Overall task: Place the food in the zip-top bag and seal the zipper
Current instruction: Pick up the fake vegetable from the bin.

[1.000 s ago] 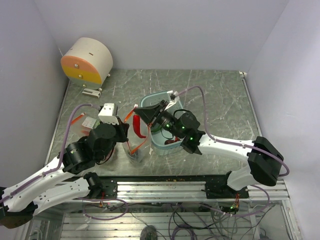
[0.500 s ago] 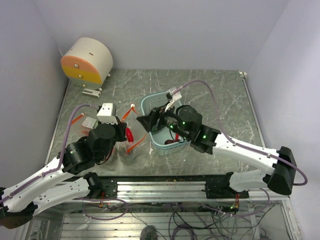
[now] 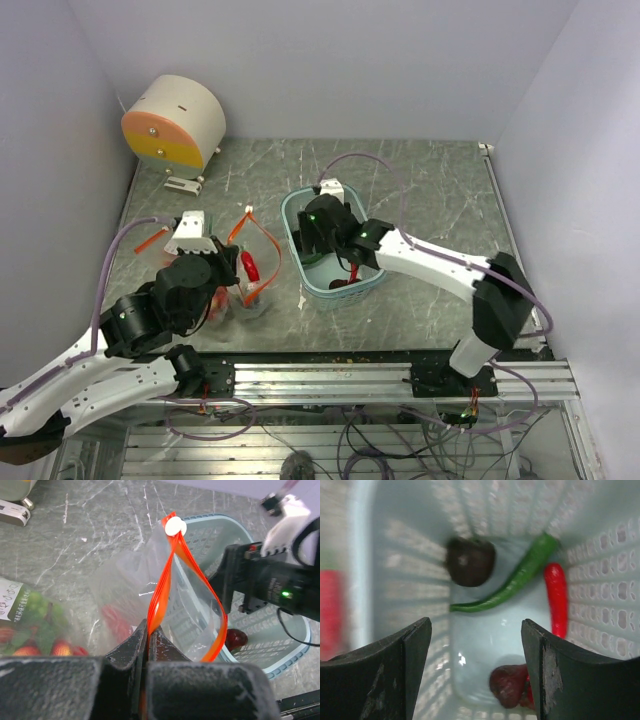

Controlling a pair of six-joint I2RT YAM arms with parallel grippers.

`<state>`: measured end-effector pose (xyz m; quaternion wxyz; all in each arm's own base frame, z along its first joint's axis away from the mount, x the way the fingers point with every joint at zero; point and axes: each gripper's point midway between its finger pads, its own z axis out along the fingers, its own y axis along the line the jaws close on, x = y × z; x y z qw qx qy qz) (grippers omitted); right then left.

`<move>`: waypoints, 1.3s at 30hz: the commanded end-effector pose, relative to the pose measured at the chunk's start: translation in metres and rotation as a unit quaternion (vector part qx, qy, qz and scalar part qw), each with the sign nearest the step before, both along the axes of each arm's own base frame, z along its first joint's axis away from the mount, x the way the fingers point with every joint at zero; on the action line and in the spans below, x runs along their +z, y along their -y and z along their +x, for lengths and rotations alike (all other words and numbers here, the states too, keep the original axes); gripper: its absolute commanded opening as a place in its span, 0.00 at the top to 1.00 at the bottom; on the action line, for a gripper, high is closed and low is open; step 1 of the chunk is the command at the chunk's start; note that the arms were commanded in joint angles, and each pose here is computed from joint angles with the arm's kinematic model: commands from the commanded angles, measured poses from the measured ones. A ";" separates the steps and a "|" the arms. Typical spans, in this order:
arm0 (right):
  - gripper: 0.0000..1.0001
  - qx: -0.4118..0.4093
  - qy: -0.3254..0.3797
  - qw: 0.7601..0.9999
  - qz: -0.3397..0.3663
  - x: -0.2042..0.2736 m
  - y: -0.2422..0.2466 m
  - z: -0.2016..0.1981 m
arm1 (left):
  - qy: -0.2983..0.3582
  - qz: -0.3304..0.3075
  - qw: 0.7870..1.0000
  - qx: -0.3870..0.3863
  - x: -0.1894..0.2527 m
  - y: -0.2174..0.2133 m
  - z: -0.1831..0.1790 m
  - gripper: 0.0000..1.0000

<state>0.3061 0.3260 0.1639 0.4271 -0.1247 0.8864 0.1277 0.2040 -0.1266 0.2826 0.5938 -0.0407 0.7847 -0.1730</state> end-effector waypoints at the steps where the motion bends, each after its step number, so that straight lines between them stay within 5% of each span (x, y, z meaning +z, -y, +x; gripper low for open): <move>1: 0.28 -0.045 -0.060 0.996 -0.047 -0.037 0.030 0.015 | 0.005 0.008 1.000 0.013 0.002 -0.010 -0.001 0.93; 9: 0.19 -0.074 -0.122 0.974 -0.174 -0.104 0.060 0.027 | 0.010 0.013 1.000 0.023 0.004 -0.019 -0.003 0.93; 18: 0.20 -0.074 -0.189 0.960 -0.191 -0.153 0.075 0.017 | 0.011 0.007 0.999 0.030 0.004 -0.028 -0.007 0.93; 20: 0.28 -0.065 -0.195 0.961 -0.187 -0.156 0.074 0.014 | 0.012 0.006 0.999 0.031 0.004 -0.030 -0.008 0.93; 26: 0.98 -0.036 -0.168 0.974 -0.145 -0.124 0.057 0.016 | 0.013 0.005 0.999 0.035 0.005 -0.033 -0.008 0.93; 39: 1.00 0.025 0.031 0.999 -0.009 0.041 0.032 0.002 | 0.008 0.005 1.000 0.029 0.001 -0.026 -0.007 0.93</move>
